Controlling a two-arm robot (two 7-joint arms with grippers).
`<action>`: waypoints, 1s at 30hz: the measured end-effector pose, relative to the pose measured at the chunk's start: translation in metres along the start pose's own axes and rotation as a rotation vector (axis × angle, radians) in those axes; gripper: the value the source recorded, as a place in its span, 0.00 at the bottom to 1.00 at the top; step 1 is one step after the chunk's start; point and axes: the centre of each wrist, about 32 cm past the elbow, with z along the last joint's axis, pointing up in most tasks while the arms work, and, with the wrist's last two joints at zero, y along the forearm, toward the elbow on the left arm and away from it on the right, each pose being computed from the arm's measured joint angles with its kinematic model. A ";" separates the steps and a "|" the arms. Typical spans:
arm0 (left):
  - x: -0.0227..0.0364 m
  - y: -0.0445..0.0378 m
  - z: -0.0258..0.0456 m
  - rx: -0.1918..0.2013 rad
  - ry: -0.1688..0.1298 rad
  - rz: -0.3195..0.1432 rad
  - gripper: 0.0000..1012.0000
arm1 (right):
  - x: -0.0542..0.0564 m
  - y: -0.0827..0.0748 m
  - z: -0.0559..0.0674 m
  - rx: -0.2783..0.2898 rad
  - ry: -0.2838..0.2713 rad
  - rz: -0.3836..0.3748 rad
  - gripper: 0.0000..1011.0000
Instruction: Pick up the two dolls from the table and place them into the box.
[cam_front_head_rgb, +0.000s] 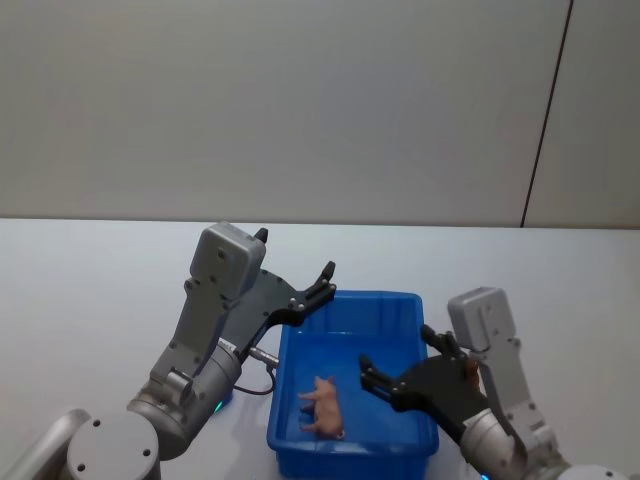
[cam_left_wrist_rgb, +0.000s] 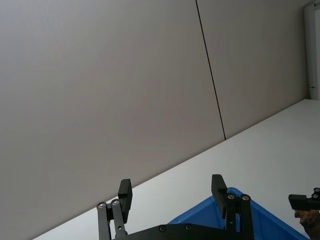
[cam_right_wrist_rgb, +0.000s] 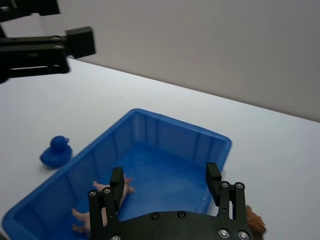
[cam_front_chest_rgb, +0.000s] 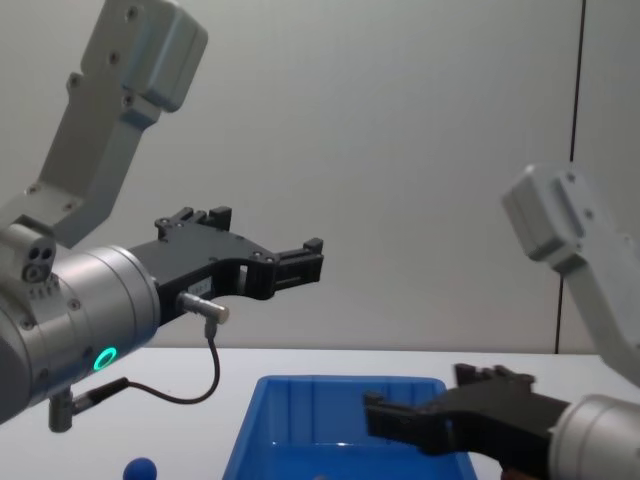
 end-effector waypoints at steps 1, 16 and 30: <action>0.0000 0.0000 0.0000 0.000 0.000 0.000 0.99 | 0.000 -0.001 0.000 -0.002 0.000 -0.010 0.99; 0.0000 0.0000 0.0000 0.000 0.000 0.000 0.99 | 0.006 -0.024 -0.010 -0.059 0.001 -0.215 0.99; 0.0000 0.0000 0.0000 0.000 0.000 0.000 0.99 | 0.012 -0.037 -0.026 -0.119 0.008 -0.297 0.99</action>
